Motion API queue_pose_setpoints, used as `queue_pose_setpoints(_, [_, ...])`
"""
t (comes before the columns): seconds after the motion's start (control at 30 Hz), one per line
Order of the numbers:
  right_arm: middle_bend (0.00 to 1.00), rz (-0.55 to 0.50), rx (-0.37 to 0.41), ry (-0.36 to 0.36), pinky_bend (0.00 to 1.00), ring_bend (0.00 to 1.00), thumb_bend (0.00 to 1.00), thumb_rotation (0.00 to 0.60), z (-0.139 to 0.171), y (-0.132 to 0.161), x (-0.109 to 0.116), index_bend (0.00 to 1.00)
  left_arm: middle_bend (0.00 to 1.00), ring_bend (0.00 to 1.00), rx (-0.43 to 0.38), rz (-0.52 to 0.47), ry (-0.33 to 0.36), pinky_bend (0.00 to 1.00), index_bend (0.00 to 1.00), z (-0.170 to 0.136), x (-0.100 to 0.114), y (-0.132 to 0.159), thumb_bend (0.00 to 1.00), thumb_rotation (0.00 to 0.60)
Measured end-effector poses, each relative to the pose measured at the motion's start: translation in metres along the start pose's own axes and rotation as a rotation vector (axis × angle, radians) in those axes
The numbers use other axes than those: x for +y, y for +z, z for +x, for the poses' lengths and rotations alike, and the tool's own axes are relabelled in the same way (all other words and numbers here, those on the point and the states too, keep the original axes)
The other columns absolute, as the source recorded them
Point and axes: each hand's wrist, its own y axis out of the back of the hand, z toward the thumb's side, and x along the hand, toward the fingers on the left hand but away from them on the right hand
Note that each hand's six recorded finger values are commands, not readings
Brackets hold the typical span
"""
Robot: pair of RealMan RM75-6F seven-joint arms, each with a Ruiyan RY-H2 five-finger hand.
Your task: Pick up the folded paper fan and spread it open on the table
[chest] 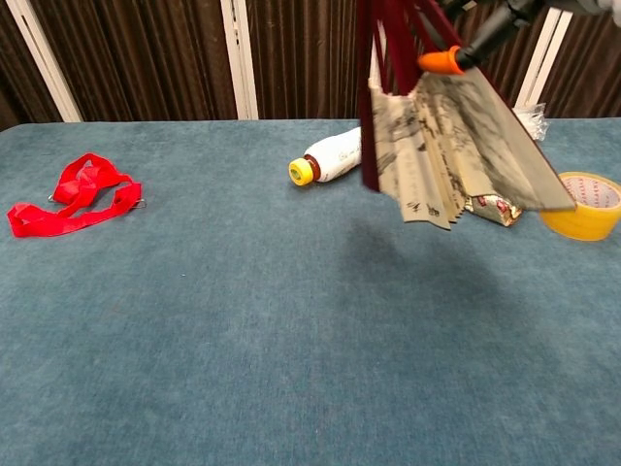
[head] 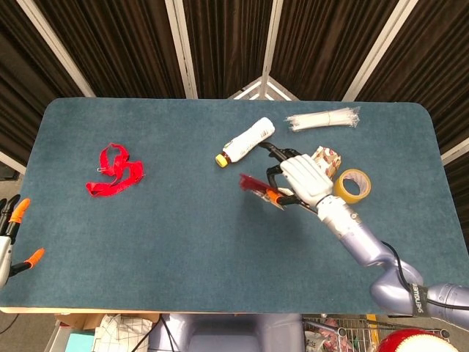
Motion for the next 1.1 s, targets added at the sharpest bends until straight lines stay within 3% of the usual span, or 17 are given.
queue_pose_setpoints(0.23, [0.11, 0.072, 0.057, 0.048, 0.22, 0.22, 0.43, 0.600, -0.006, 0.043, 0.001, 0.75, 0.02, 0.00, 0.001, -0.023, 0.009, 0.06, 0.00, 0.001, 0.001, -0.001, 0.16, 0.600])
queue_pose_setpoints(0.67, [0.11, 0.098, 0.158, 0.096, 0.22, 0.22, 0.43, 0.600, -0.023, 0.103, -0.016, 0.75, 0.04, 0.00, -0.017, -0.054, 0.000, 0.06, 0.00, 0.002, -0.002, 0.005, 0.17, 0.600])
queue_pose_setpoints(0.83, [0.11, 0.052, 0.178, 0.101, 0.22, 0.22, 0.43, 0.600, -0.030, 0.120, -0.023, 0.75, 0.04, 0.00, -0.021, -0.070, 0.018, 0.06, 0.00, 0.004, -0.002, 0.007, 0.16, 0.600])
queue_pose_setpoints(1.1, [0.11, 0.013, 0.219, 0.066, 0.22, 0.22, 0.43, 0.600, -0.033, 0.140, -0.014, 0.75, 0.05, 0.00, -0.031, -0.072, 0.002, 0.06, 0.00, 0.006, -0.008, 0.011, 0.17, 0.600])
